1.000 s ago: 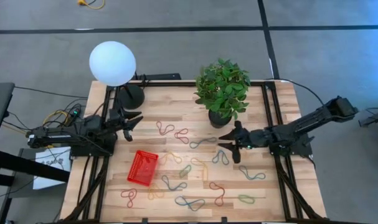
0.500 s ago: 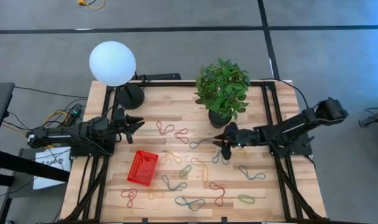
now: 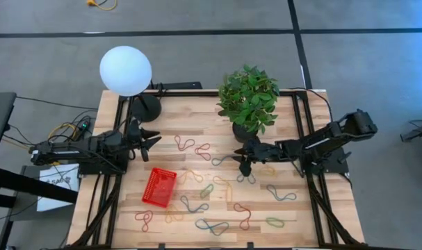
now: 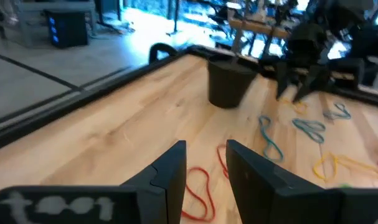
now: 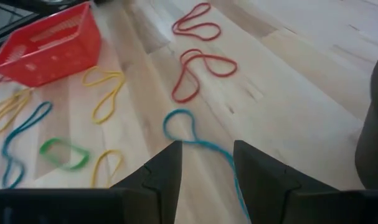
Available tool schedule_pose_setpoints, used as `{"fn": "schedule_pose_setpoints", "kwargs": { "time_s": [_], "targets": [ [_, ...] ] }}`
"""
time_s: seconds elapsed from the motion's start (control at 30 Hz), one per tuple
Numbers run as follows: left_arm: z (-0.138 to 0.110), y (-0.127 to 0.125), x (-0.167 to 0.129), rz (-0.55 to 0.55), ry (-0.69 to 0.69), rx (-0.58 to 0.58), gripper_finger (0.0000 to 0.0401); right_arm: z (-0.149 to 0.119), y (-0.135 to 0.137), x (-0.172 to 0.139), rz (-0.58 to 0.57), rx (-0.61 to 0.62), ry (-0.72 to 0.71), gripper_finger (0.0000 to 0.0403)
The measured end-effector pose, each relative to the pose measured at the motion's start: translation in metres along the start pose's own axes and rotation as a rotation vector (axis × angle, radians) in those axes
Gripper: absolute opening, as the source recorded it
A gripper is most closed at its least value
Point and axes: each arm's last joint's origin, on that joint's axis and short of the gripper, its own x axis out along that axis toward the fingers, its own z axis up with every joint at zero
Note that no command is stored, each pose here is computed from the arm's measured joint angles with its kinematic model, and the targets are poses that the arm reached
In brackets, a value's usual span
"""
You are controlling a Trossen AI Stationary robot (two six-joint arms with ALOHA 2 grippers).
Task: Pick and place items into bin
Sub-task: Put the blue rubber band into the red bin
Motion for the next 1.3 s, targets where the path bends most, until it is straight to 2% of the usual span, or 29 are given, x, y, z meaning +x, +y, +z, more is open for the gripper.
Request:
{"fn": "schedule_pose_setpoints", "kwargs": {
  "time_s": [0.23,0.4,0.63,1.03,1.3],
  "targets": [
    [-0.005,0.001,0.000,-0.003,0.050,0.006,0.0103,-0.002,0.009,0.022,0.003,-0.036,0.073,0.0128],
    [-0.005,0.002,0.000,0.033,0.044,0.035,0.0103,0.006,0.032,0.030,0.036,-0.078,0.111,0.0122],
    [-0.008,0.002,0.000,0.032,0.074,0.040,0.0103,0.007,0.047,0.040,-0.158,-0.186,0.241,0.0121],
    [-0.010,0.003,0.000,0.034,0.097,0.044,0.0103,0.010,0.055,0.101,-0.237,-0.225,0.271,0.0120],
    [-0.014,0.004,-0.001,0.044,0.139,0.050,0.0103,0.014,0.064,0.123,-0.286,-0.294,0.313,0.0118]
  ]
}}
